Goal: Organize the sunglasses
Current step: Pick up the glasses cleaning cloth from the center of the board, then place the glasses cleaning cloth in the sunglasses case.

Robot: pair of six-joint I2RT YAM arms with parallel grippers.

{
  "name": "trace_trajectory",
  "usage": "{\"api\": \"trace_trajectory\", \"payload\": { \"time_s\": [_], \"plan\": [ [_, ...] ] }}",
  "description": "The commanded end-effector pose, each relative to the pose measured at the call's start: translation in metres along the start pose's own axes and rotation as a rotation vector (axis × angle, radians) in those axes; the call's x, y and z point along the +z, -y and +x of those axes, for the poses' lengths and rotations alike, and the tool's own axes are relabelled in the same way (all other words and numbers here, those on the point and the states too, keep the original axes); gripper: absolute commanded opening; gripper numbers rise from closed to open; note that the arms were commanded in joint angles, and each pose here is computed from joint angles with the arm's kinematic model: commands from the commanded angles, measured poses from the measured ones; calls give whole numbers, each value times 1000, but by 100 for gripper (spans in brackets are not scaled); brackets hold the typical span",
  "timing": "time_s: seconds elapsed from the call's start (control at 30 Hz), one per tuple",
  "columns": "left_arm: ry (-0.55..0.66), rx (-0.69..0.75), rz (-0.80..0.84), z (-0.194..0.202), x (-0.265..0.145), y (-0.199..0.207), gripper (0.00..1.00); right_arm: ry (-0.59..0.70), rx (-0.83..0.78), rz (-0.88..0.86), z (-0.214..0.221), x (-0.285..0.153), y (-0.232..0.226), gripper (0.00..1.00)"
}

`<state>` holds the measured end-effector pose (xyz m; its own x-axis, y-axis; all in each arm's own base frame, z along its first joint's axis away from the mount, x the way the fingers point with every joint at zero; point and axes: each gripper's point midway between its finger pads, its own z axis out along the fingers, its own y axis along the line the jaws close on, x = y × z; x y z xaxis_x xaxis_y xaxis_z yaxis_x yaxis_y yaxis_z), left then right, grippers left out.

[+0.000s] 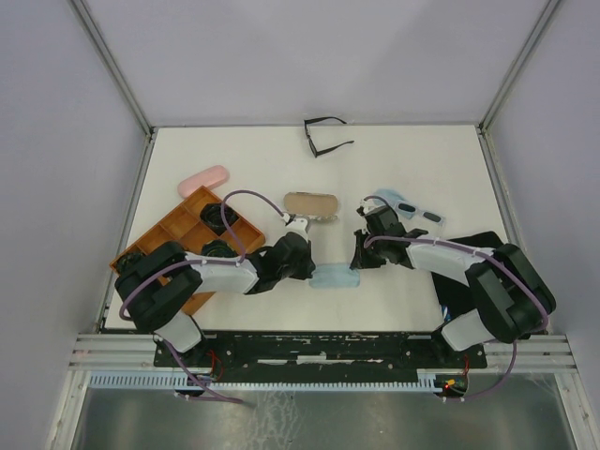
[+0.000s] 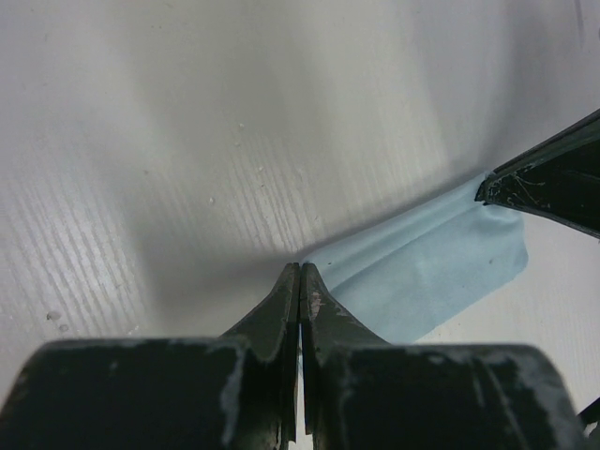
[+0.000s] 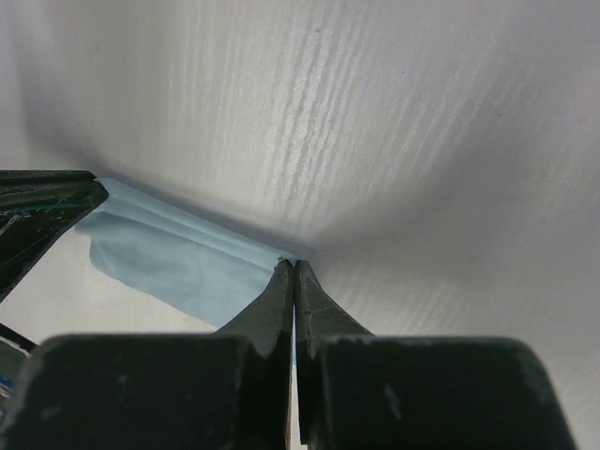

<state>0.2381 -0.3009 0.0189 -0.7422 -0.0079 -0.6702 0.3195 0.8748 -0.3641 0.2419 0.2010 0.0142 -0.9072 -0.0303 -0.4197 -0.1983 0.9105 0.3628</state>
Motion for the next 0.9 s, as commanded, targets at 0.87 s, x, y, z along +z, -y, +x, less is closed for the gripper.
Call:
{"api": "trace_trajectory", "payload": {
  "time_s": [0.87],
  "plan": [
    [332, 105, -166, -179, -11, -55, 3, 340, -115, -129, -187, -11, -94, 0]
  ]
}}
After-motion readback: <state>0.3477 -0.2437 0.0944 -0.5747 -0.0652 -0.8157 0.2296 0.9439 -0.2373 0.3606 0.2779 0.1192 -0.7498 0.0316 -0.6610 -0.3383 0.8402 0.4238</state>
